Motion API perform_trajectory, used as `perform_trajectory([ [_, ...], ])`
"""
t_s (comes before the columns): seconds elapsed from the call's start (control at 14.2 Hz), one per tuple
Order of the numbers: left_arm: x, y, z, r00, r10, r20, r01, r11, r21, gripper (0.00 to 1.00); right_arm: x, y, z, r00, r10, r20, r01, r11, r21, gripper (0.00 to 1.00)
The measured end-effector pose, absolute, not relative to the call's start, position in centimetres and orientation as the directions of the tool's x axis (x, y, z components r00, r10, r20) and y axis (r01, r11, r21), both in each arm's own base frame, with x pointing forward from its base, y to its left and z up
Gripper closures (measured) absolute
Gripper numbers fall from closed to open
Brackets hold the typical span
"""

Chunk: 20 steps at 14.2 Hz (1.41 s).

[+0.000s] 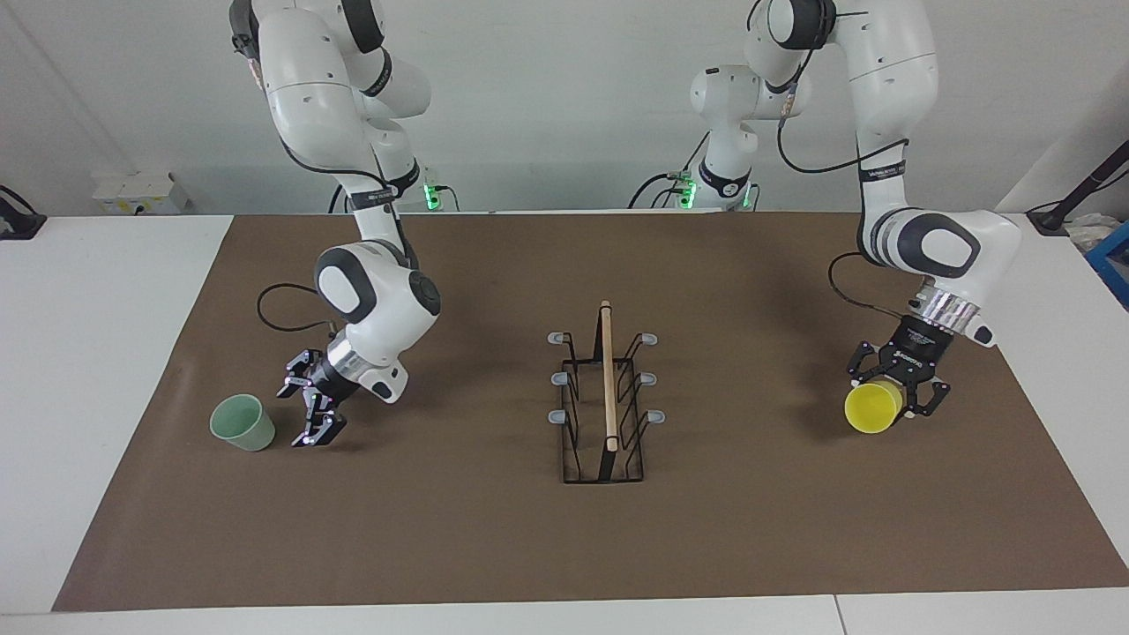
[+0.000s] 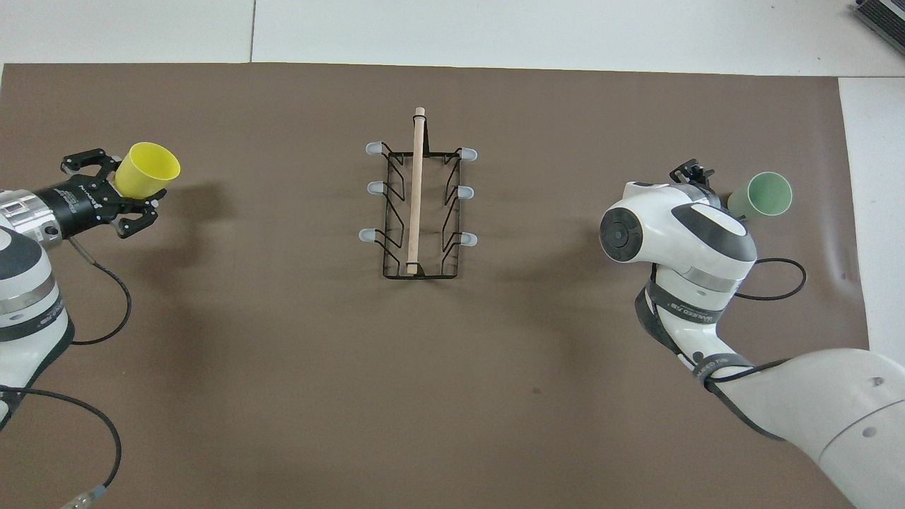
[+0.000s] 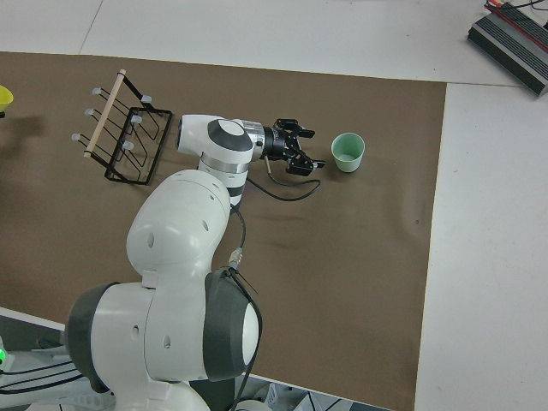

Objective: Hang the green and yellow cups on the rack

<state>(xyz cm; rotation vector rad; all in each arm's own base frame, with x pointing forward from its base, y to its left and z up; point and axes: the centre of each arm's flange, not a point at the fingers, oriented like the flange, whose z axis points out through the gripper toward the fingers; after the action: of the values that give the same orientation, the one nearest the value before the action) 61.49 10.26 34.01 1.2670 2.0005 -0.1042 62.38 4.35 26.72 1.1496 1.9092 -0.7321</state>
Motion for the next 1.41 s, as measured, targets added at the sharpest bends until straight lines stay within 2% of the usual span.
perform_trajectory([
  [0.28, 62.5, 6.2, 39.3, -0.015, 0.897, -0.443, 0.861, 0.237, 0.45, 0.35, 62.0, 2.8, 25.2, -0.22, 0.43, -0.876, 0.914, 0.404, -0.031, 0.0],
  [0.56, 62.3, 3.6, 44.1, 0.156, 0.951, -0.265, 0.844, 0.011, 0.536, 0.35, 61.0, 0.2, 23.7, -0.162, 0.393, -0.905, 0.915, 0.402, 0.011, 0.0],
  [0.91, 61.4, -4.4, 48.6, 0.425, 0.905, -0.023, 0.76, -0.343, 0.552, 0.35, 60.1, -1.9, 22.7, -0.074, 0.403, -0.912, 0.926, 0.367, 0.087, 0.0],
  [1.2, 59.4, -12.9, 49.6, 0.624, 0.764, 0.16, 0.623, -0.611, 0.488, 0.35, 59.6, -3.0, 22.2, -0.051, 0.399, -0.915, 0.927, 0.36, 0.105, 0.0],
  [1.41, 57.1, -18.3, 48.9, 0.724, 0.649, 0.233, 0.524, -0.737, 0.427, 0.35, 59.7, -3.2, 22.3, -0.052, 0.391, -0.919, 0.924, 0.369, 0.105, 0.3],
])
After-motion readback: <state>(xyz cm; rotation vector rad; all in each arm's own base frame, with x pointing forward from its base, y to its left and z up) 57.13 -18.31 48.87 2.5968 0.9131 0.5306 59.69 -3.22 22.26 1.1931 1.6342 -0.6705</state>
